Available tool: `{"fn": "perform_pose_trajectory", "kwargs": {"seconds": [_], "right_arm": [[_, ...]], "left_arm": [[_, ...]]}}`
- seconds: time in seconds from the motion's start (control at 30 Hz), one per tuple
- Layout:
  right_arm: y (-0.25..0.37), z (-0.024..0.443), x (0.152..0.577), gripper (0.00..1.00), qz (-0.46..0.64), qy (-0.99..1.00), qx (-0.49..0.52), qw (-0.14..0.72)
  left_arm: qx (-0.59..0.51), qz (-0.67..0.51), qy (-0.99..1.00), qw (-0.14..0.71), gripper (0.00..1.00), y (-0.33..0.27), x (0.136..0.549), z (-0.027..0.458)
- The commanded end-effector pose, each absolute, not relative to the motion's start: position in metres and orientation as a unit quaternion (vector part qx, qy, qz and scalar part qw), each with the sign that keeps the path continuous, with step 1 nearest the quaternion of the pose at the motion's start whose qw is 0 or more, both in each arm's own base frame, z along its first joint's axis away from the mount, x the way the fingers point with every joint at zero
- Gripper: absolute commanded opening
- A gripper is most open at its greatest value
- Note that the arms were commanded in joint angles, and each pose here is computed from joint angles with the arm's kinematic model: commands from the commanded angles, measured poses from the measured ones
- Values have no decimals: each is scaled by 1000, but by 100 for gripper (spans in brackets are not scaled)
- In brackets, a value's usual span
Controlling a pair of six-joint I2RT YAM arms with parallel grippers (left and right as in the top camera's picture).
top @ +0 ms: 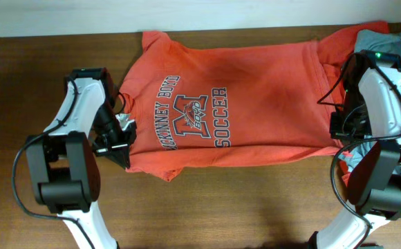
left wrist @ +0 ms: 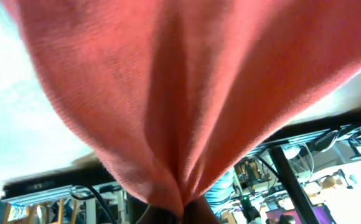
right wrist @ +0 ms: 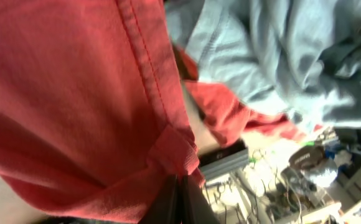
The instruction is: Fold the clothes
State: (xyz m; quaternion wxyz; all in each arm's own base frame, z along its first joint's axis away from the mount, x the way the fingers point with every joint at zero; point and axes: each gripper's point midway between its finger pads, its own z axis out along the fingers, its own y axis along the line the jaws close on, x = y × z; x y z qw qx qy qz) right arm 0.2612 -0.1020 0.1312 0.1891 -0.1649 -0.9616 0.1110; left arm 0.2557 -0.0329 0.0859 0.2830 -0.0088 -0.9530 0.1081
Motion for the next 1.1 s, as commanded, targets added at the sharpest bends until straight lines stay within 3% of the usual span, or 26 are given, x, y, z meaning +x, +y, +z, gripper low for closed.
{"fn": "perform_pose_trajectory", "kwargs": {"seconds": [0.0, 0.17, 0.37, 0.63, 0.97, 1.07], "right_arm": [[-96, 133, 252, 4, 97, -960, -176, 197], [-100, 122, 264, 4, 103, -965, -180, 163], [-117, 110, 335, 4, 108, -974, -199, 11], [-131, 116, 397, 4, 109, -964, -211, -120], [-138, 118, 438, 5, 106, -951, -215, -195], [-135, 111, 442, 11, 95, -953, -213, -194]], "left_arm": [[9, 93, -960, 264, 0, -30, 241, 105], [1, 90, -977, 195, 0, -29, 256, 109], [-12, 103, -994, 35, 0, -33, 332, 92], [26, 107, -984, -141, 1, -34, 420, 101], [24, 109, -972, -205, 6, -34, 452, 109], [23, 109, -972, -207, 11, -34, 453, 109]]}}
